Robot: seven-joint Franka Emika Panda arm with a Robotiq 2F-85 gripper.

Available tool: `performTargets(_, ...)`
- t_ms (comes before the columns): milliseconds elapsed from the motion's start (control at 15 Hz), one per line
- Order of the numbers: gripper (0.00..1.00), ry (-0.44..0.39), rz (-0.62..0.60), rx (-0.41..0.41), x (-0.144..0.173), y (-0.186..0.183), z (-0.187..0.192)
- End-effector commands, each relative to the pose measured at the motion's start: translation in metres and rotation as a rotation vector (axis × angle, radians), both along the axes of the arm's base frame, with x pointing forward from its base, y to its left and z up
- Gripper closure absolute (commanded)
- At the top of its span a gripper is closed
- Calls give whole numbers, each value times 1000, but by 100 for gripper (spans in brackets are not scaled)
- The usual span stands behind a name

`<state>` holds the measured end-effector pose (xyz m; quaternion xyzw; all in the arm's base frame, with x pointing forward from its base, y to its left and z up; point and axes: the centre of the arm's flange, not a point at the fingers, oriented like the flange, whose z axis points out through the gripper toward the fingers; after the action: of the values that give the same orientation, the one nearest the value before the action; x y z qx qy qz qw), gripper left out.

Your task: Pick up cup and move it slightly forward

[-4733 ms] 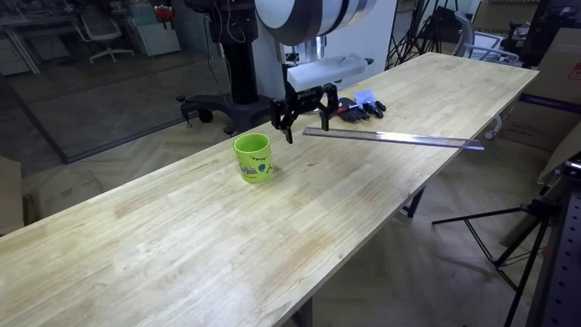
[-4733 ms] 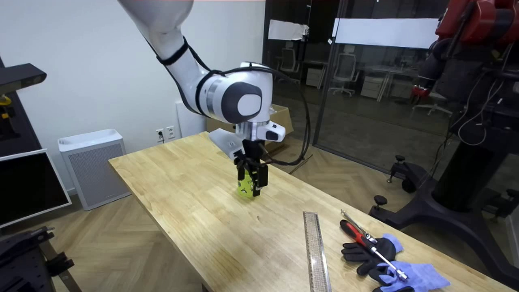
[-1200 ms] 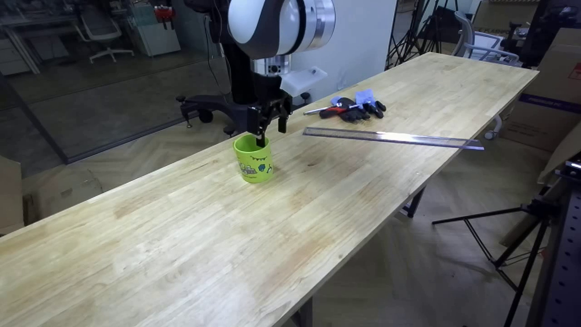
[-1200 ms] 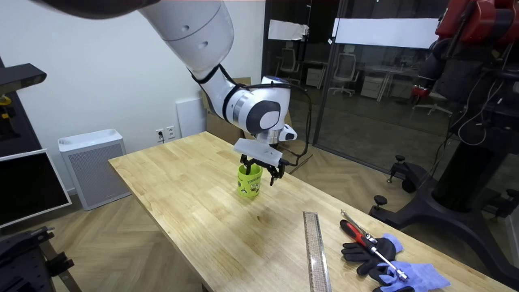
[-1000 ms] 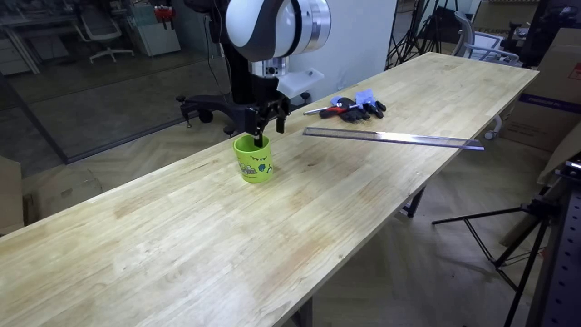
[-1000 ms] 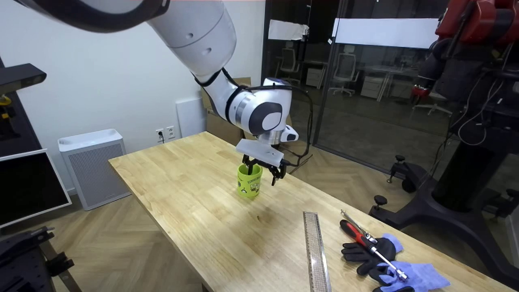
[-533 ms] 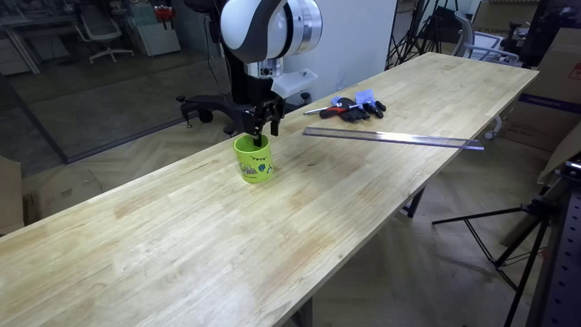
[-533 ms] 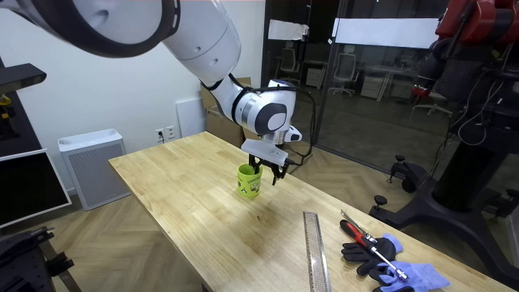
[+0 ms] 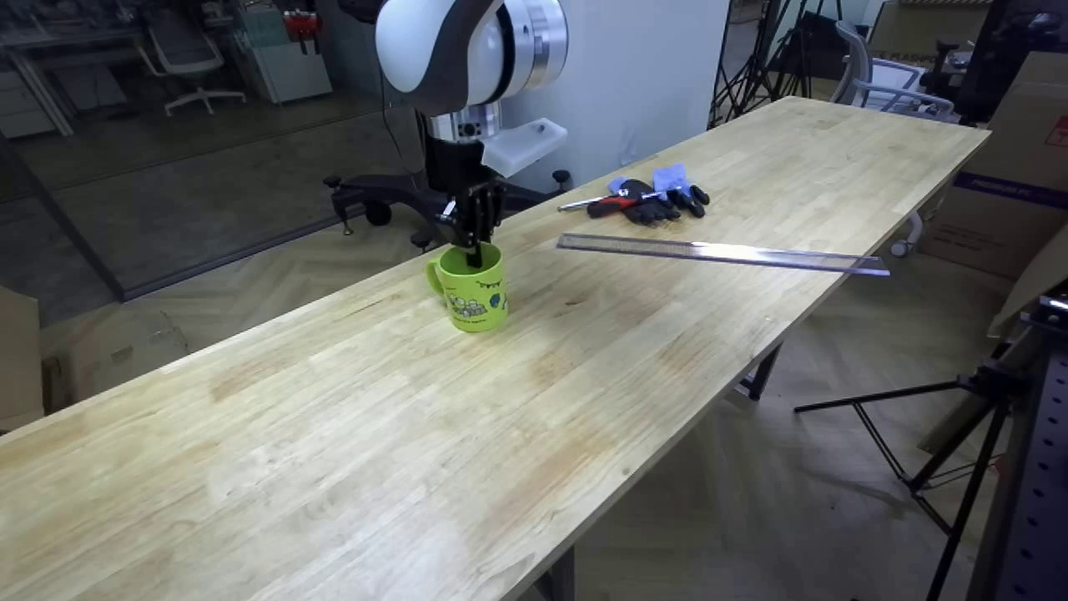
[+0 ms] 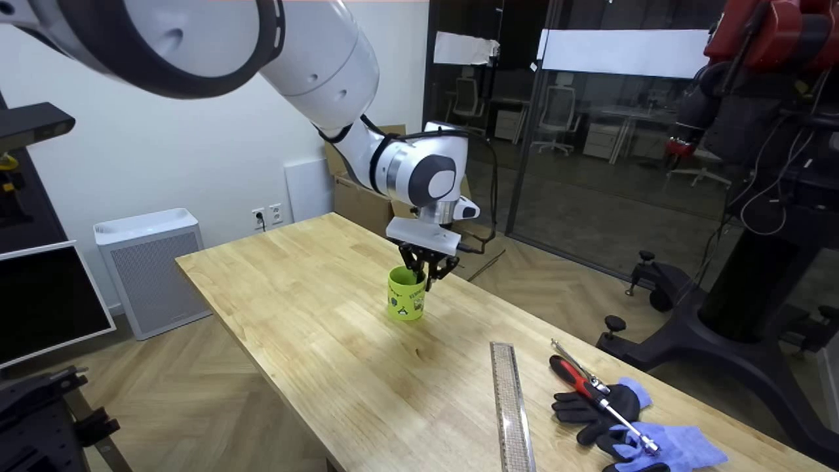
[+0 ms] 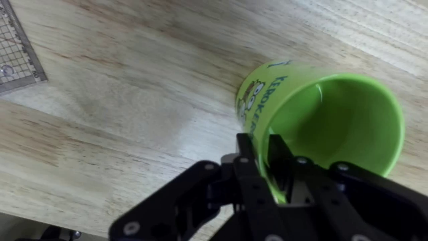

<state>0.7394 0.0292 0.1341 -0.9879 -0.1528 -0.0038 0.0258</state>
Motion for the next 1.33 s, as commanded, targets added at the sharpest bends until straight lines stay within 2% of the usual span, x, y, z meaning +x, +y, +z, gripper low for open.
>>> performTargets(0,100,31,10,-68,8,6,7)
performTargets(267,98,103,44,-124,-17,13,13)
performTargets(733,98,355,42,-227,-83,43,31)
performTargets(1000,98,348,-66,-310,-106,67,27)
performTargets(1267,98,360,-250,-318,-138,82,21)
